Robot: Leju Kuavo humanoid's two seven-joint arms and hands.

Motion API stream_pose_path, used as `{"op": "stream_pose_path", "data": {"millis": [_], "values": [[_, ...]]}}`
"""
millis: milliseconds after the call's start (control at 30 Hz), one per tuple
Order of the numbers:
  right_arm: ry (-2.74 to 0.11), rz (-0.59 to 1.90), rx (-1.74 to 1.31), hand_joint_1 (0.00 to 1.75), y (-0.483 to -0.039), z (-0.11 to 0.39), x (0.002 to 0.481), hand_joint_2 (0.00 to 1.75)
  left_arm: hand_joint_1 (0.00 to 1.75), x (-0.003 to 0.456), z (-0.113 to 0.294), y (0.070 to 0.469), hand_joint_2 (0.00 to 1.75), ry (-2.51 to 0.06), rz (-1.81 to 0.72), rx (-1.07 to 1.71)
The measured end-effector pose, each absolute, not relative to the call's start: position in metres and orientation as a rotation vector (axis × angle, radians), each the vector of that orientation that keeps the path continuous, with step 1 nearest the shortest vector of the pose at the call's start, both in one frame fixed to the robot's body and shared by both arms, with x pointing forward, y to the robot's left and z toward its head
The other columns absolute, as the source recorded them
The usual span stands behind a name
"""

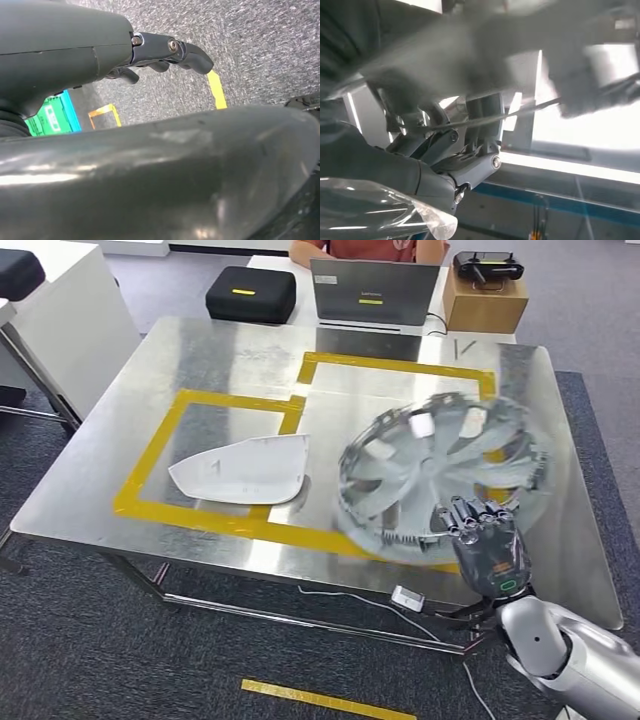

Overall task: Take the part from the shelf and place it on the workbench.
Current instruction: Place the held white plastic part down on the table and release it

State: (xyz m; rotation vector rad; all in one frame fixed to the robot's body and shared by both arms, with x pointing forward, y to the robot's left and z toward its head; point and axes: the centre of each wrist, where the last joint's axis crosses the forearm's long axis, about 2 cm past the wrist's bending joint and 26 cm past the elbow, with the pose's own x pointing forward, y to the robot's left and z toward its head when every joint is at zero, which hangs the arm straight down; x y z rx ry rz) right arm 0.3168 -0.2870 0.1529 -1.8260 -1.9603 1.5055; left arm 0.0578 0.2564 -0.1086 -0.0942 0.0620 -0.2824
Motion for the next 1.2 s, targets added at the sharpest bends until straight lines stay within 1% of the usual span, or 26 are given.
{"op": "stream_pose_path", "data": {"millis": [233, 500, 767, 1033, 1200], "values": [[-1.981, 1.593, -1.832, 1.75, -0.288, 0.153, 0.323, 1.75, 0.0, 0.059, -0.108, 0.256, 0.0, 0.059, -0.304, -0.091], [-2.018, 1.602, -1.825, 1.75, -0.283, 0.157, 0.323, 1.75, 0.0, 0.06, -0.108, 0.256, 0.0, 0.055, -0.318, -0.09], [-2.044, 1.55, -1.83, 1.75, -0.282, 0.165, 0.321, 1.75, 0.0, 0.06, -0.108, 0.256, 0.0, 0.049, -0.328, -0.088], [-2.028, 1.381, -1.891, 1.75, -0.302, 0.187, 0.315, 1.75, 0.0, 0.058, -0.108, 0.255, 0.0, 0.027, -0.332, -0.084], [-2.011, 1.319, -1.914, 1.75, -0.313, 0.193, 0.311, 1.75, 0.0, 0.058, -0.108, 0.254, 0.0, 0.02, -0.331, -0.081]]}}
